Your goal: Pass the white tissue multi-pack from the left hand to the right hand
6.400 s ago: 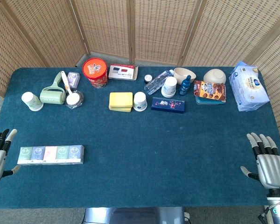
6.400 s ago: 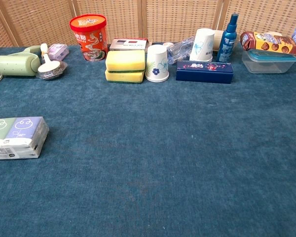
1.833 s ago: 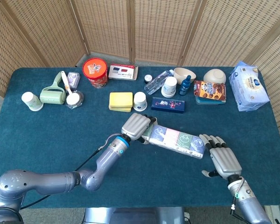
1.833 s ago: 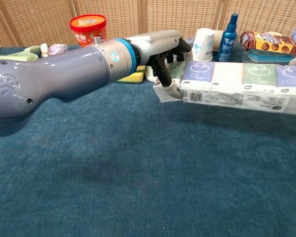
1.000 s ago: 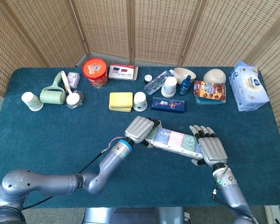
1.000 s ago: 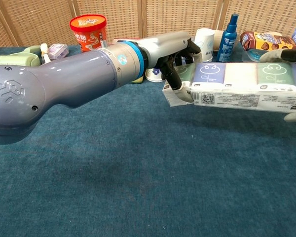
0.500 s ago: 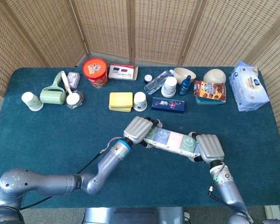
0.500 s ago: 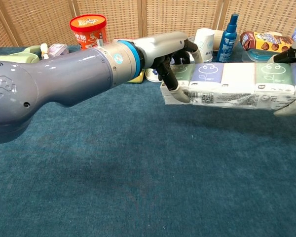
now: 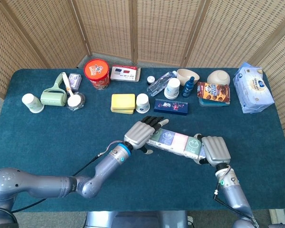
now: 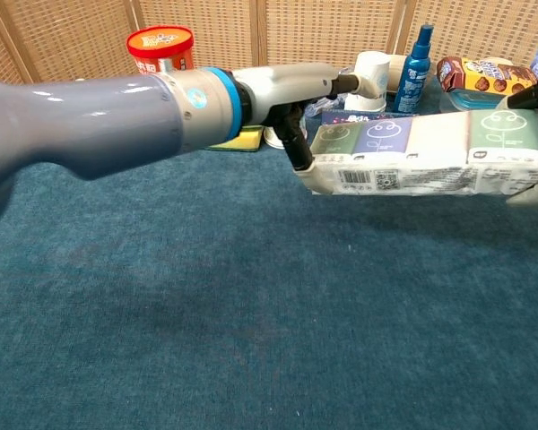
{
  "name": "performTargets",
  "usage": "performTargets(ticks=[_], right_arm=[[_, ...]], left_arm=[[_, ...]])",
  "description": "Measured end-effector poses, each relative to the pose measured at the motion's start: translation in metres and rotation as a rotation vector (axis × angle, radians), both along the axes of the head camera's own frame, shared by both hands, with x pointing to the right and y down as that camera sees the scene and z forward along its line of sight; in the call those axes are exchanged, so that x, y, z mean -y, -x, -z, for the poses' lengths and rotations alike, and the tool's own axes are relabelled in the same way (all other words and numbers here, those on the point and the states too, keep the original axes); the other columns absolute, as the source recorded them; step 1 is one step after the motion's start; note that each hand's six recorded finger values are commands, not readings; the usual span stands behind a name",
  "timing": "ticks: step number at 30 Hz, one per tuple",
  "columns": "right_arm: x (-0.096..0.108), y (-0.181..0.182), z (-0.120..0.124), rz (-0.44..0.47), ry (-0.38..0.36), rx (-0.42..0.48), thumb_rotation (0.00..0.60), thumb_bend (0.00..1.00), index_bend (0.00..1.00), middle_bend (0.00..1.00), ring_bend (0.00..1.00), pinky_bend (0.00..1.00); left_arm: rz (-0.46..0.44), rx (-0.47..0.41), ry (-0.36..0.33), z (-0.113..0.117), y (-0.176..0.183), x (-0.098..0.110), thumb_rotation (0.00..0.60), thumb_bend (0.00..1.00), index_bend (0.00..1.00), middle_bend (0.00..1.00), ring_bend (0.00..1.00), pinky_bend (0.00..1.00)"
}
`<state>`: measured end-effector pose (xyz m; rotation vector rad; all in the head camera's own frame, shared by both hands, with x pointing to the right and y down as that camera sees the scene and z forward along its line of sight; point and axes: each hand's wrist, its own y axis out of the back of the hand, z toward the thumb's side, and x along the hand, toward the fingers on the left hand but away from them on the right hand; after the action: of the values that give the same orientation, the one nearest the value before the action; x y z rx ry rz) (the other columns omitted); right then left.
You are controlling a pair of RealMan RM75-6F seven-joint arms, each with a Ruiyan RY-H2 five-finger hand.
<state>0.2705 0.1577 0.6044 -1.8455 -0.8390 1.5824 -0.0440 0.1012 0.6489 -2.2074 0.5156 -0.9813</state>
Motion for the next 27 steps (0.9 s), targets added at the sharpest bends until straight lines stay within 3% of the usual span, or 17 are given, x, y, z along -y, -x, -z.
performTargets(ticks=[8,14,18,27], right_arm=[[-0.002,-0.005,0.002,0.002,-0.001,-0.002,0.600,0.54,0.59,0.67,0.63,0.83],[-0.006,-0.005,0.005,0.007,-0.004,0.012,0.600,0.54,0.59,0.67,0.63,0.83],[-0.008,-0.006,0.008,0.004,-0.010,0.020,0.600,0.54,0.59,0.67,0.63,0.83],[-0.010,-0.011,0.015,0.005,-0.029,0.006,0.600,0.54,0.59,0.67,0.63,0.83]], left_arm=[[0.014,0.110,-0.087,0.020,0.068,0.011,0.600,0.00,0.00,0.00,0.00,0.05],[0.107,0.270,-0.174,0.035,0.173,0.018,0.600,0.00,0.00,0.00,0.00,0.05],[0.183,0.364,-0.211,0.048,0.250,0.011,0.600,0.00,0.00,0.00,0.00,0.05],[0.330,0.449,-0.227,0.061,0.370,-0.017,0.600,0.00,0.00,0.00,0.00,0.05]])
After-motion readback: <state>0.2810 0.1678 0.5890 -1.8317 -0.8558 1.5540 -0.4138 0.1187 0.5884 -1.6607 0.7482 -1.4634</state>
